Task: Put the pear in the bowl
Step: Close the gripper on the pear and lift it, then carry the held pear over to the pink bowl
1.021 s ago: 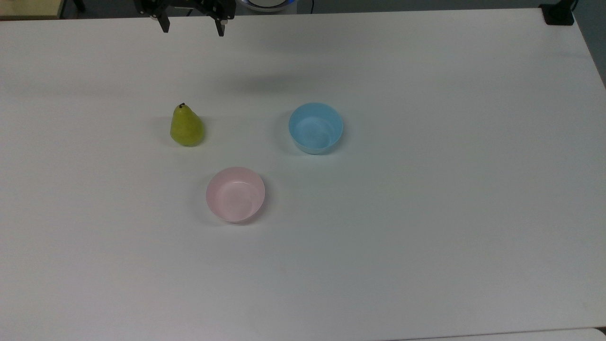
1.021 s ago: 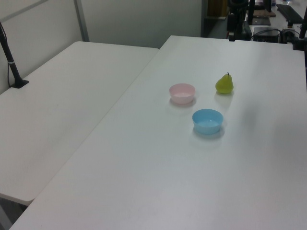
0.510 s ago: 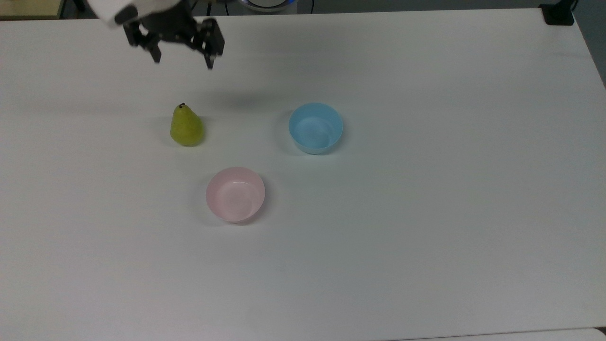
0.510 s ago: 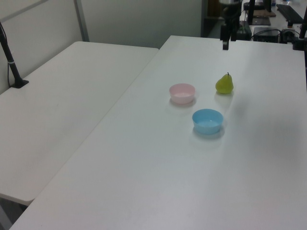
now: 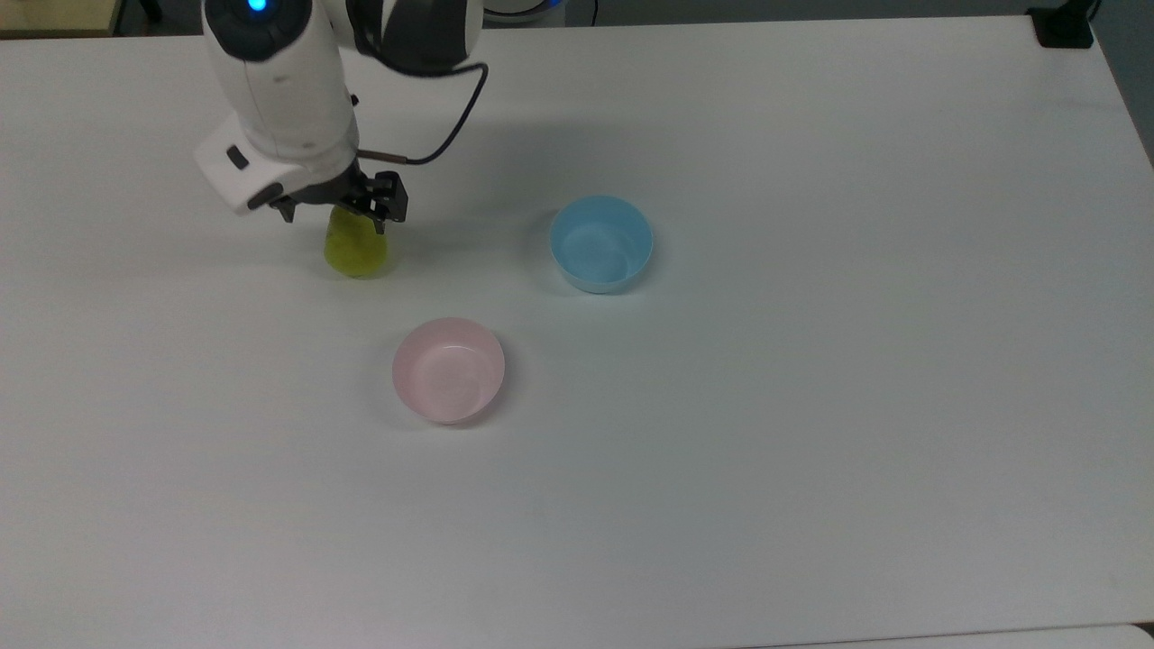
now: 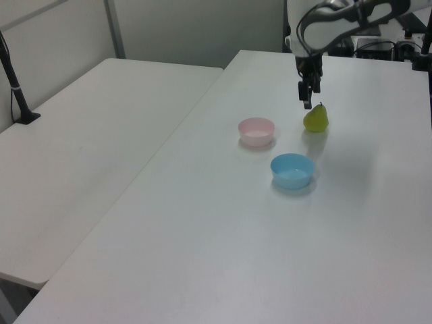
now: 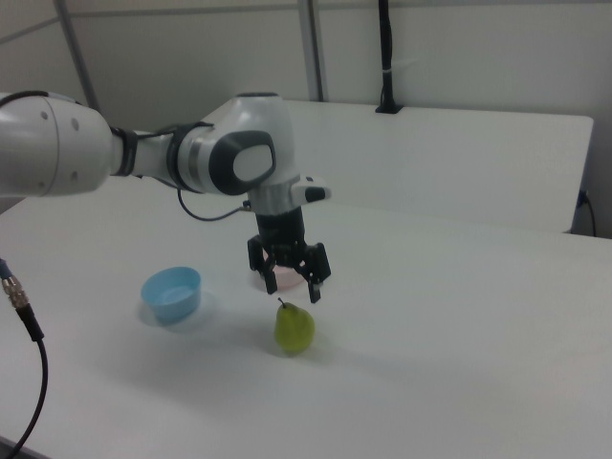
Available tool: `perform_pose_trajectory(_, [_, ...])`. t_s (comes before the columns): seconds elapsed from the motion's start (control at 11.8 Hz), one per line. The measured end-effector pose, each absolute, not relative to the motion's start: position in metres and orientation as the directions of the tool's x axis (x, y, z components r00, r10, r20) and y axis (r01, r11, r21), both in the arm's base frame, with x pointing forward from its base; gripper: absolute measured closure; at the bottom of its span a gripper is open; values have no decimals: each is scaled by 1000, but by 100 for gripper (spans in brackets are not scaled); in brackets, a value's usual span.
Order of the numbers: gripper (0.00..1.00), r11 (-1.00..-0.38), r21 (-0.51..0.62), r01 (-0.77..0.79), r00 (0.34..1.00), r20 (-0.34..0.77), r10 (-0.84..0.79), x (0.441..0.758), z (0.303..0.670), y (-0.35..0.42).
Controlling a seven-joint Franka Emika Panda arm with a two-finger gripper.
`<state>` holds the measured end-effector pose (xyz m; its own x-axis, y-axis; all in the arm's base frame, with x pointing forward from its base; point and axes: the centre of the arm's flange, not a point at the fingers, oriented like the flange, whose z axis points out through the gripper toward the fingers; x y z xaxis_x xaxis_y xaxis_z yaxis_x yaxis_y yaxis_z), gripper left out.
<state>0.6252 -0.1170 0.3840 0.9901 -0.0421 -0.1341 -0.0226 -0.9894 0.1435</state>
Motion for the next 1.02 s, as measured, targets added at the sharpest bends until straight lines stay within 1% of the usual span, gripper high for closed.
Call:
perform_pose_trajectory(0.26, [0,-986,166,20,982,-191,-12,620,352,-119])
perform_pose_trajectory(0.51, [2,-984,177,36,981,-195,1,616,336,-119])
perform_pose_trajectory(0.6, [23,-983,178,39,980,-198,3,616,335,-119])
perform_pose_trajectory(0.68, [26,-983,177,46,980,-199,10,616,335,-119])
perform_pose_trajectory(0.77, [36,-983,176,58,980,-200,22,616,336,-118])
perform_pose_trajectory(0.85, [39,-983,175,63,981,-194,28,616,339,-116])
perform_pose_trajectory(1.02, [41,-982,173,71,979,-201,35,616,341,-112])
